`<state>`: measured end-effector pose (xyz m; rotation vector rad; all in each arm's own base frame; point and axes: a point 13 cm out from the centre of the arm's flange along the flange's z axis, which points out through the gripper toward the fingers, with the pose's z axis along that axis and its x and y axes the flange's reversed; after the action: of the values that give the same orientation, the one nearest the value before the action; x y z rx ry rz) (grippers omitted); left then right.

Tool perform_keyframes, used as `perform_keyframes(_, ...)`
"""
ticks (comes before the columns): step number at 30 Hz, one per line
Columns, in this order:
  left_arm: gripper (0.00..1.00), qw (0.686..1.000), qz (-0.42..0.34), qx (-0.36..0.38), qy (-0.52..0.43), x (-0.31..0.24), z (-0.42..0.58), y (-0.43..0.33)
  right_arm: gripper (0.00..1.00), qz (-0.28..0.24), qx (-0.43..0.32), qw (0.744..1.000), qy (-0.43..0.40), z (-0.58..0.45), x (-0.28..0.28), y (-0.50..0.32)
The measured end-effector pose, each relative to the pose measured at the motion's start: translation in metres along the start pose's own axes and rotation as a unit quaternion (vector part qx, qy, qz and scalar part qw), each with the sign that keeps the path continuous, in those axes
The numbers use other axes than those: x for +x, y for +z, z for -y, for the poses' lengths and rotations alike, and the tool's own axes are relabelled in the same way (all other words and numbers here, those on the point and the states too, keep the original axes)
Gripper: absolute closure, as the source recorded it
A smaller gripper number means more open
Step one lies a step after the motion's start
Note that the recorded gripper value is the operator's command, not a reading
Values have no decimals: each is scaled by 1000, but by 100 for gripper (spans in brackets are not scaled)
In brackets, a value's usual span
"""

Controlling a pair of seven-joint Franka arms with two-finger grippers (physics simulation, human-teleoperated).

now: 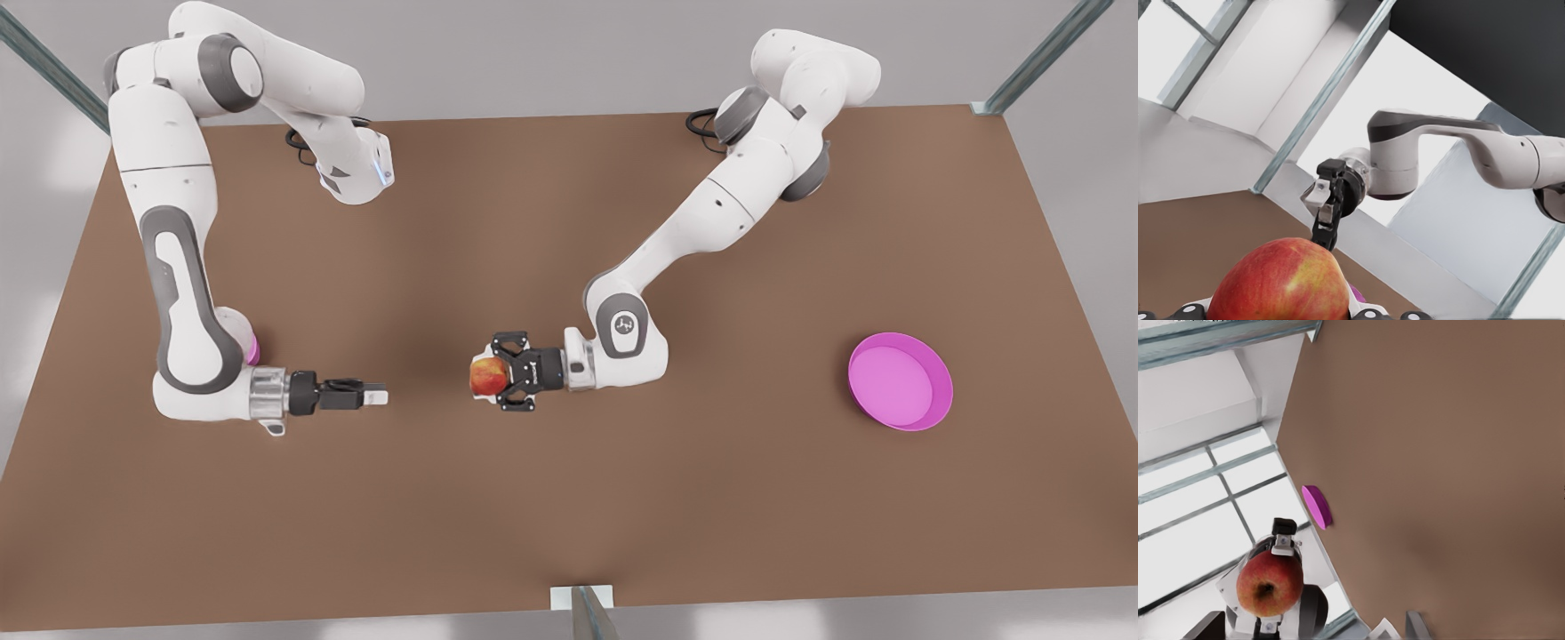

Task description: Use the left arm to pick up the apple from the plate, transfer it to the gripper of the right arm, and then use the right arm to place it into the bowl

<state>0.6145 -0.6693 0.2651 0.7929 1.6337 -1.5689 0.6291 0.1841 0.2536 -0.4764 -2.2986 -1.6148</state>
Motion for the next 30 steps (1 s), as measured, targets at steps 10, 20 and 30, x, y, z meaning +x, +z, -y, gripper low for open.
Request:
perform_keyframes(10,39,991,1,-15,131,0,-5,-1,0,21,-104,992,-66,-40,-3,84)
perform_keyframes(20,39,978,-2,-19,206,6,-10,-2,0,32,-124,983,-132,-49,3,109)
perform_keyframes(30,39,968,-4,-19,251,8,-11,-2,0,19,-129,972,-194,-63,21,132)
